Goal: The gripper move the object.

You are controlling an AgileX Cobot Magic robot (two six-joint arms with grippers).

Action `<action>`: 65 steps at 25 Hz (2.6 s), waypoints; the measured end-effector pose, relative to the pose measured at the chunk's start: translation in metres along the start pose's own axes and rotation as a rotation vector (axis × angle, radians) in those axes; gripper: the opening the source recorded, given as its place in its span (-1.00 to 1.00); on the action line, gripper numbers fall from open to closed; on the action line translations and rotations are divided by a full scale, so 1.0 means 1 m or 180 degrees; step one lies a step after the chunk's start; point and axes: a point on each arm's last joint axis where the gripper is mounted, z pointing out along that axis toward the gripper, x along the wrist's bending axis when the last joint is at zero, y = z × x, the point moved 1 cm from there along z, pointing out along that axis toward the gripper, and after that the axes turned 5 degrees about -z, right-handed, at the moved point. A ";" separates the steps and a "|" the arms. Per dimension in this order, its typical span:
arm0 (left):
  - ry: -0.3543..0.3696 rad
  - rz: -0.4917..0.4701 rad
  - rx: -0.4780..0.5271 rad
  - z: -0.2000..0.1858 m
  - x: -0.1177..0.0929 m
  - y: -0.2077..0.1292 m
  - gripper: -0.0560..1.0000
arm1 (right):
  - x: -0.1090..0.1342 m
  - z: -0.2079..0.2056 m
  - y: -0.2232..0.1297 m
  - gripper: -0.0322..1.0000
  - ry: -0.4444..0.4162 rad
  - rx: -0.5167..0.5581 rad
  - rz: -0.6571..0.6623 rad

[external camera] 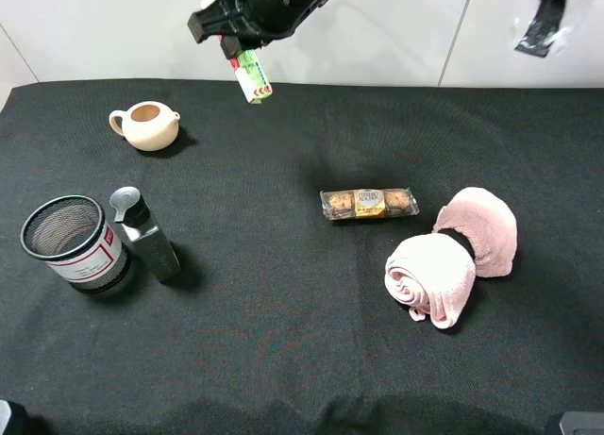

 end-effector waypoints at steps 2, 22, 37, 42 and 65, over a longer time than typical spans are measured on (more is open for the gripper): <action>0.0000 0.0000 0.0000 0.000 0.000 0.000 0.68 | -0.002 0.010 -0.003 -0.59 -0.0019 -0.0017 -0.0009; 0.0009 0.0003 -0.0002 0.000 0.000 0.000 0.68 | 0.001 0.101 -0.029 -0.59 0.0052 0.0351 -0.0091; 0.0012 0.0003 -0.0003 0.000 0.000 0.000 0.68 | -0.003 0.127 -0.055 -0.59 0.0027 0.0622 -0.0150; 0.0012 0.0003 -0.0003 0.000 0.000 0.000 0.68 | -0.004 0.128 -0.057 -0.59 0.0008 0.0639 -0.0187; 0.0012 0.0003 -0.0003 0.000 0.000 0.000 0.68 | -0.004 0.129 -0.054 -0.59 -0.0001 0.0544 -0.0179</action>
